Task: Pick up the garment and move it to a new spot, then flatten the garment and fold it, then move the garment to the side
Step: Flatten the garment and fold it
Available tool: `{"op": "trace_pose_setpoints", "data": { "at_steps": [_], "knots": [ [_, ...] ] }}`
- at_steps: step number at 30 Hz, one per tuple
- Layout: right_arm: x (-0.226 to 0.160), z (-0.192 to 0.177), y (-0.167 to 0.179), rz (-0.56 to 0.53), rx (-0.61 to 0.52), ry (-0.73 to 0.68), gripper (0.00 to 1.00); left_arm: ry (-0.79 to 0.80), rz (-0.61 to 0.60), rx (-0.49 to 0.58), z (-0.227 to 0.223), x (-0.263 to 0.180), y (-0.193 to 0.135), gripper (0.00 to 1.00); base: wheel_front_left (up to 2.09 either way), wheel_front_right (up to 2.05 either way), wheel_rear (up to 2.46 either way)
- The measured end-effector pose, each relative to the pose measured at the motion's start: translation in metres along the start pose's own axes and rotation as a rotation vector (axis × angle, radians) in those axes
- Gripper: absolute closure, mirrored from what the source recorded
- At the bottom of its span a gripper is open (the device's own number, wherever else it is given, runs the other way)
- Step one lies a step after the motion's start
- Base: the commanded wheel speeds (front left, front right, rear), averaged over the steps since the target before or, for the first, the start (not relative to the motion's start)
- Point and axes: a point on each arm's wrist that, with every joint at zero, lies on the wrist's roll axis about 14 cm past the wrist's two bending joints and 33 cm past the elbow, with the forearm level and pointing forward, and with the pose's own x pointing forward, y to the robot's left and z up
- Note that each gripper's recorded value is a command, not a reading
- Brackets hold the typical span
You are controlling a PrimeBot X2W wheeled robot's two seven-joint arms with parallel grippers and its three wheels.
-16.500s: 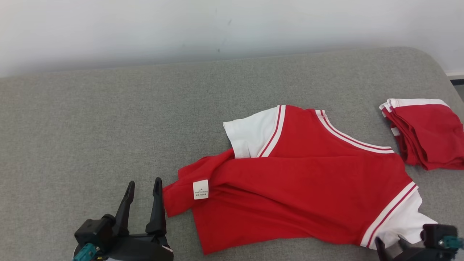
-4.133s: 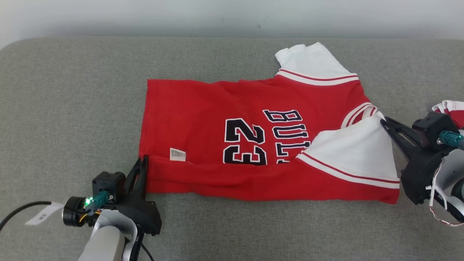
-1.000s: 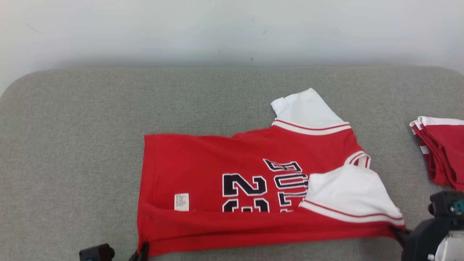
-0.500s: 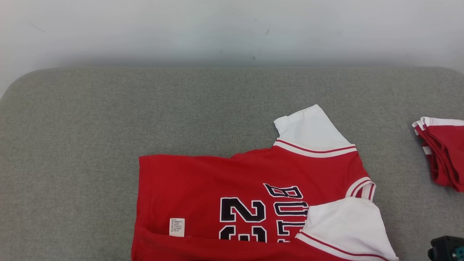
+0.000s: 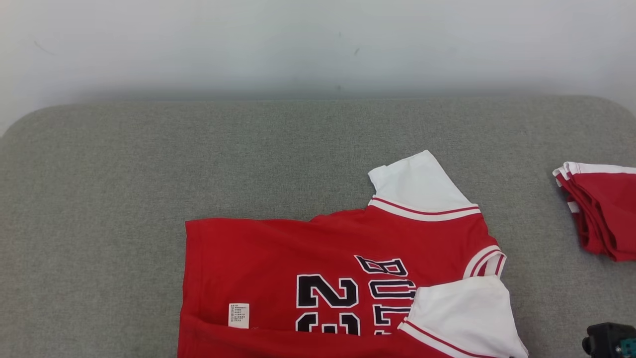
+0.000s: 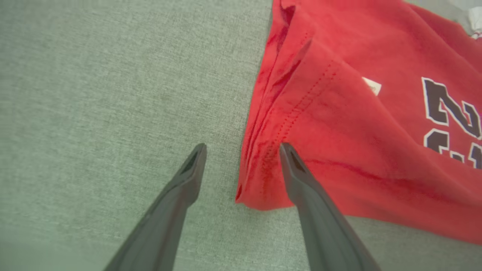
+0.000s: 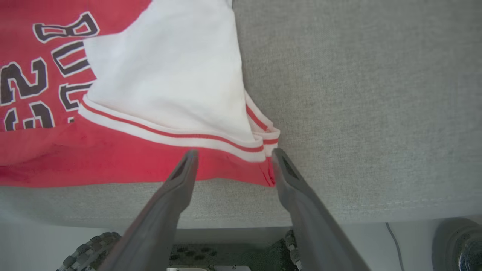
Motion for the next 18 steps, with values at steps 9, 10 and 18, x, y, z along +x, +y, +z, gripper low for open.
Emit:
{"op": "trace_pose_setpoints", "data": {
  "at_steps": [9,10,18],
  "knots": [
    [-0.007,0.055,0.015,0.016,-0.091,-0.203,0.0,-0.108,-0.014,0.042,0.041,-0.007,-0.004,0.0,0.0,0.0,0.0],
    [-0.007,0.063,0.018,0.021,-0.11,-0.223,0.0,-0.124,-0.026,0.056,0.049,-0.006,-0.008,0.0,0.0,0.0,0.0],
    [0.002,0.129,0.038,0.039,-0.285,-0.333,0.0,-0.164,-0.113,0.188,0.106,0.028,-0.035,0.0,0.0,0.0,0.0]
  ]
}}
